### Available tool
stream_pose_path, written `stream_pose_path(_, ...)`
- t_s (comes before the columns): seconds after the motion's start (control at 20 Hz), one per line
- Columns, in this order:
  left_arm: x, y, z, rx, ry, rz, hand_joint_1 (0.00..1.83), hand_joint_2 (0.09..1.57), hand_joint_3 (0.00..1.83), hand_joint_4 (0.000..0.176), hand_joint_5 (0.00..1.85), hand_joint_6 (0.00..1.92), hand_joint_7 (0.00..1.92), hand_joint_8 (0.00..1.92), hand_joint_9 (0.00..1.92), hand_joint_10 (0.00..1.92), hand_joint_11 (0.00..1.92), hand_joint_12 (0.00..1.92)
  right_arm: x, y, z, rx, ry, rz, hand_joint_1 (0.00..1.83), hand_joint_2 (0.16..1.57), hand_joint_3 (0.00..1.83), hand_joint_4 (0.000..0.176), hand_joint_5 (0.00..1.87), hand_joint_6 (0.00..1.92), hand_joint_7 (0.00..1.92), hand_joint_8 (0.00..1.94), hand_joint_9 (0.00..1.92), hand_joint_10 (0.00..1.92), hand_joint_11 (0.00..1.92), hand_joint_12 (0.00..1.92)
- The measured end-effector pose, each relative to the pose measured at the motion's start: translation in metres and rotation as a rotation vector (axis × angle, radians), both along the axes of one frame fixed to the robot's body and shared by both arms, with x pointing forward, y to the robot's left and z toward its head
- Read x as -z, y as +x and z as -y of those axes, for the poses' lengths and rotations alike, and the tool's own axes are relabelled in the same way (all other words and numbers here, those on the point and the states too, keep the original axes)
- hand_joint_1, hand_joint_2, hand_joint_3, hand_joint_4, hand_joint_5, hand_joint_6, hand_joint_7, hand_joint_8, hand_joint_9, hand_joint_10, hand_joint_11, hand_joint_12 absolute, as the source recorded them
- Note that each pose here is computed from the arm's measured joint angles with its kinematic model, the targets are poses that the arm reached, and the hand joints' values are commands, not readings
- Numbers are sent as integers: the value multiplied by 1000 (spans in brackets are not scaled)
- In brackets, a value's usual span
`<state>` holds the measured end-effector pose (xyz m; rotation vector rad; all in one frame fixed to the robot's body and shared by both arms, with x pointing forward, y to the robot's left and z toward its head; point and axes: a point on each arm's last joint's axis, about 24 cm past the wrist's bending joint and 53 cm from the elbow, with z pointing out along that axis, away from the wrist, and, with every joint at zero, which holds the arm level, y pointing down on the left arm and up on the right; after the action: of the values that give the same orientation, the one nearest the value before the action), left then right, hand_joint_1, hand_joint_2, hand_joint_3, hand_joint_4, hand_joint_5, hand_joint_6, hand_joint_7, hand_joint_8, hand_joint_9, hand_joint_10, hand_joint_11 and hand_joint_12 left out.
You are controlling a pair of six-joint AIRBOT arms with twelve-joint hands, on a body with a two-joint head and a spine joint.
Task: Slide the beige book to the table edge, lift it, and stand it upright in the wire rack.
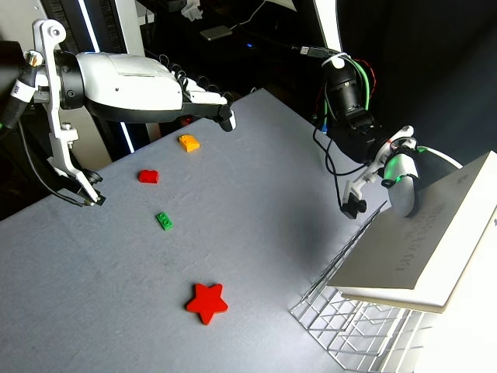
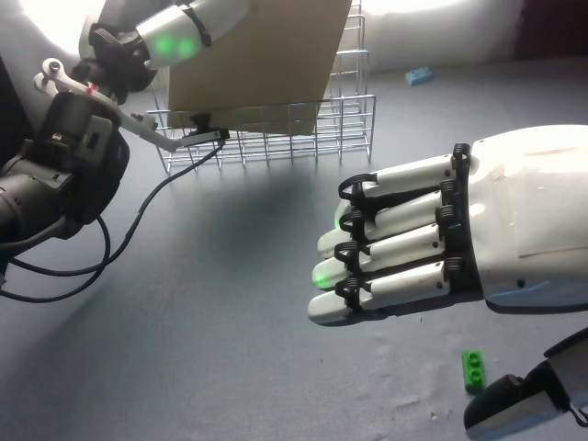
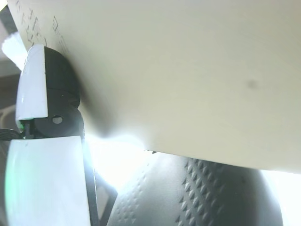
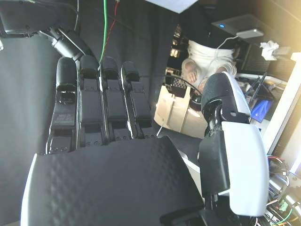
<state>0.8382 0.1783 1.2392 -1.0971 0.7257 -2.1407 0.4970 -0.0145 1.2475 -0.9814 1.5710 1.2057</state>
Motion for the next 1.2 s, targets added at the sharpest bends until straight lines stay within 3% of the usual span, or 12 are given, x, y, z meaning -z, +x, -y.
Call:
stream_pose_path(0.05,0,0,0,-1,0,1,986,1101,0,0,695,400,826,174,716,582,463,1210,0,-1,0,-1,0,0,217,1123,0,0,283,3,306,3,314,4,0,864)
stream_pose_path(0.1,0,0,-1,-2,-2,3,946,1098,0,0,753,221,838,111,719,533,450,1197,0,-1,-1,-2,0,0,203,1125,0,0,279,1,303,1,312,2,0,863)
stream_pose_path(0.25,-4,-2,-5,-8,-11,15,763,1099,0,0,744,18,763,3,681,322,343,1185,0,-1,-1,-2,0,0,208,1130,0,0,265,1,293,2,303,1,0,849)
stream_pose_path(0.45,-2,-2,-7,-12,-12,15,766,1056,3,0,729,2,705,0,670,251,330,1183,0,-1,-1,-3,0,0,228,1118,0,0,289,7,319,7,324,7,0,889)
stream_pose_path(0.6,2,-4,-11,-13,8,10,703,962,0,0,589,0,539,0,604,48,208,1021,0,-2,-1,-4,0,-1,173,1136,3,0,273,2,303,3,317,5,0,852)
stream_pose_path(0.8,16,-7,-22,-26,9,-23,710,933,0,3,493,0,428,2,500,0,94,1032,0,-4,-2,-8,1,-1,184,1129,0,0,303,4,336,4,348,7,0,928)
stream_pose_path(0.95,20,-7,-24,-30,10,-35,709,935,0,14,456,0,390,0,448,0,40,1046,2,-5,-2,-12,-2,-6,180,1136,1,0,270,0,301,1,314,1,0,847)
stream_pose_path(1.1,21,-8,-24,-28,4,-36,748,933,0,6,442,1,371,1,416,0,9,1046,4,-5,-2,-10,-8,-8,190,1143,2,0,282,3,300,1,317,1,0,843)
stream_pose_path(1.2,25,-10,-25,-27,12,-43,735,931,0,15,441,1,371,5,427,7,18,1056,4,-5,-2,-9,-7,-9,168,1144,2,0,292,4,313,5,330,5,0,857)
